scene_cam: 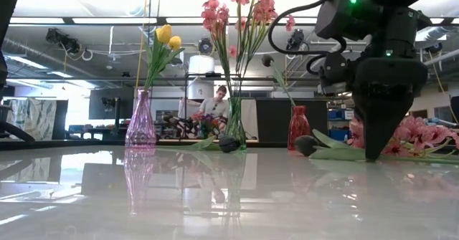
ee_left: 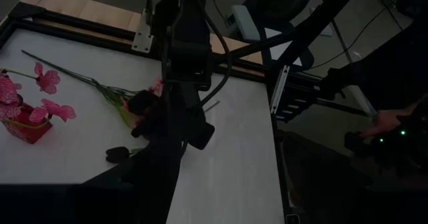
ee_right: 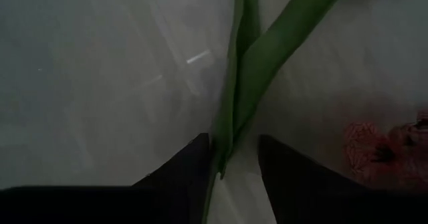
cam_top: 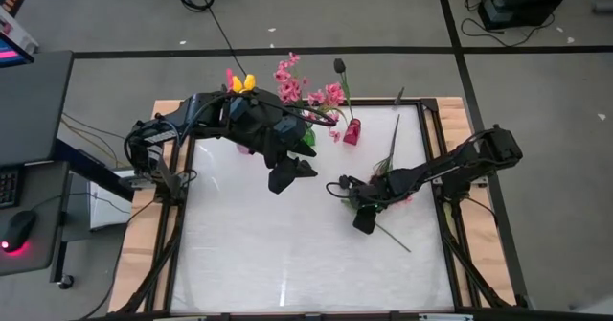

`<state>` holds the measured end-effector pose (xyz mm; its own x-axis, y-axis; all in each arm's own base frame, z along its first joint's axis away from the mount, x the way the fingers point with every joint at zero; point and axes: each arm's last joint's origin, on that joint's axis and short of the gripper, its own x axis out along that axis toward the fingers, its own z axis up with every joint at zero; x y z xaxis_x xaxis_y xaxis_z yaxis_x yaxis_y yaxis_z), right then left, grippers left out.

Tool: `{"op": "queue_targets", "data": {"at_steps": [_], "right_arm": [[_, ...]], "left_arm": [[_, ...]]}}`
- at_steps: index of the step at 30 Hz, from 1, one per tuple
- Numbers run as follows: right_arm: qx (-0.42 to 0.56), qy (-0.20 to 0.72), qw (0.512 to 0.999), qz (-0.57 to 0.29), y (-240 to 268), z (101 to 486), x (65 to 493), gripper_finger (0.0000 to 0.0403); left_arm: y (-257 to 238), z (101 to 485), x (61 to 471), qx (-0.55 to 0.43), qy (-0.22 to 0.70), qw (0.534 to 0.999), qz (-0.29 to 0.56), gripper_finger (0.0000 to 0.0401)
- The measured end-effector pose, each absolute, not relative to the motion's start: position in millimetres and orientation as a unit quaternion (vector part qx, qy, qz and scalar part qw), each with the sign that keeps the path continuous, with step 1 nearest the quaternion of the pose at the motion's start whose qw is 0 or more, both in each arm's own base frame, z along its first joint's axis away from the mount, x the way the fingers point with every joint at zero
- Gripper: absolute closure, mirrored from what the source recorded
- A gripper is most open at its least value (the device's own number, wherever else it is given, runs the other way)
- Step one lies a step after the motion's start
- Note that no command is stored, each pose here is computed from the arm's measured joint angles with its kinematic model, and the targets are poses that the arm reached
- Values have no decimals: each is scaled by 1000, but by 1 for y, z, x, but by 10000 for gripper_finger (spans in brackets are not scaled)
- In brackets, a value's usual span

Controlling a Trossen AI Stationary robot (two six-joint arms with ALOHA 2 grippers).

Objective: Sort flowers into vase by color
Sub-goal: Put the right black flower into the red vase

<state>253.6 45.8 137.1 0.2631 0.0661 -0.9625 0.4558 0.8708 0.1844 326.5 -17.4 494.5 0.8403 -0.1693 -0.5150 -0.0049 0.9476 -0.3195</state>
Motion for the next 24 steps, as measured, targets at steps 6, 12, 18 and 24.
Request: {"op": "queue_targets", "data": {"at_steps": [6, 12, 18, 24], "right_arm": [[216, 599, 760, -130, 45, 137, 252, 336], [219, 602, 758, -124, 46, 137, 252, 391], [222, 605, 755, -121, 46, 140, 252, 396], [218, 602, 762, -96, 49, 159, 265, 398]], "left_arm": [[-17, 494, 327, -156, 279, 946, -43, 133], [-17, 494, 326, -156, 279, 946, -43, 133], [-17, 494, 326, -156, 279, 946, -43, 133], [-17, 494, 326, -156, 279, 946, -43, 133]]}}
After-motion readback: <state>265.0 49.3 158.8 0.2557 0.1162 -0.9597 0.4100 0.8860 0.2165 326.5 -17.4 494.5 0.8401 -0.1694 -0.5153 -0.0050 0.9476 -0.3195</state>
